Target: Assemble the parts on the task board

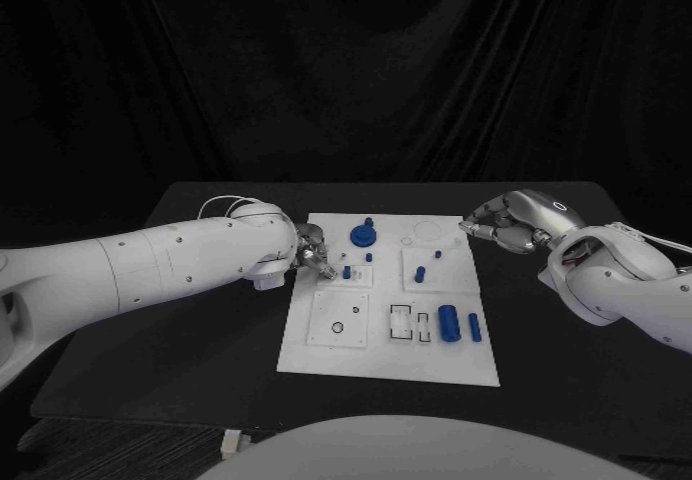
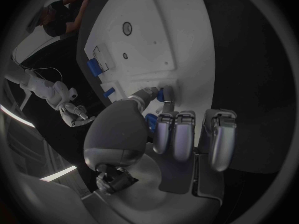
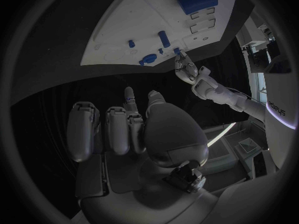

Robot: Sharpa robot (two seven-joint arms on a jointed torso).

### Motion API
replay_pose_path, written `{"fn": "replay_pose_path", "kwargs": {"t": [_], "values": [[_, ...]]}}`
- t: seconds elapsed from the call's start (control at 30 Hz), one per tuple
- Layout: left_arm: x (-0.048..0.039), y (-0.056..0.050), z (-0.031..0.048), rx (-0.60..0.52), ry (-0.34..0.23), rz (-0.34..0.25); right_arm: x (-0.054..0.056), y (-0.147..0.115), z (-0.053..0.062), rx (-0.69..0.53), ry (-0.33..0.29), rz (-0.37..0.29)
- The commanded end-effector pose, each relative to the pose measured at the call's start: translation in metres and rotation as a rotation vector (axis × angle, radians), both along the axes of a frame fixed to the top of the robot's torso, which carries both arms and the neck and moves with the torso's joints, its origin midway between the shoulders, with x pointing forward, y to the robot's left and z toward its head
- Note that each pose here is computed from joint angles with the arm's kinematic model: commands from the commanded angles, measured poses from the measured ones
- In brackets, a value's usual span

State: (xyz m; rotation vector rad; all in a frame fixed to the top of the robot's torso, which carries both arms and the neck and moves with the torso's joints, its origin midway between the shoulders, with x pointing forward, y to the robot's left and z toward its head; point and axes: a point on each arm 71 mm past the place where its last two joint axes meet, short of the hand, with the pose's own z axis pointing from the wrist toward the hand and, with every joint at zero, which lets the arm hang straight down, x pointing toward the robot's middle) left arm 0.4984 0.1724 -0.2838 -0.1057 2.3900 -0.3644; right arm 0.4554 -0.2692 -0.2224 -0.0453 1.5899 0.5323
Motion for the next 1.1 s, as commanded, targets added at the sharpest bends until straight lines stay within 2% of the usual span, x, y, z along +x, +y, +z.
{"fn": "replay_pose_path", "kwargs": {"t": [0.03,0.6,1.1], "values": [[-0.0019,0.0005,-0.0039,0.016,0.026,-0.007,-0.0001,-0.0006,-0.0014,-0.005,0.009,-0.009],[0.0005,0.0043,-0.0048,0.03,0.027,0.01,0.0001,0.0,-0.002,-0.007,0.013,-0.008],[0.0018,0.0049,-0.0042,0.008,0.015,0.001,0.0004,0.0006,-0.0024,-0.008,0.015,-0.005]]}}
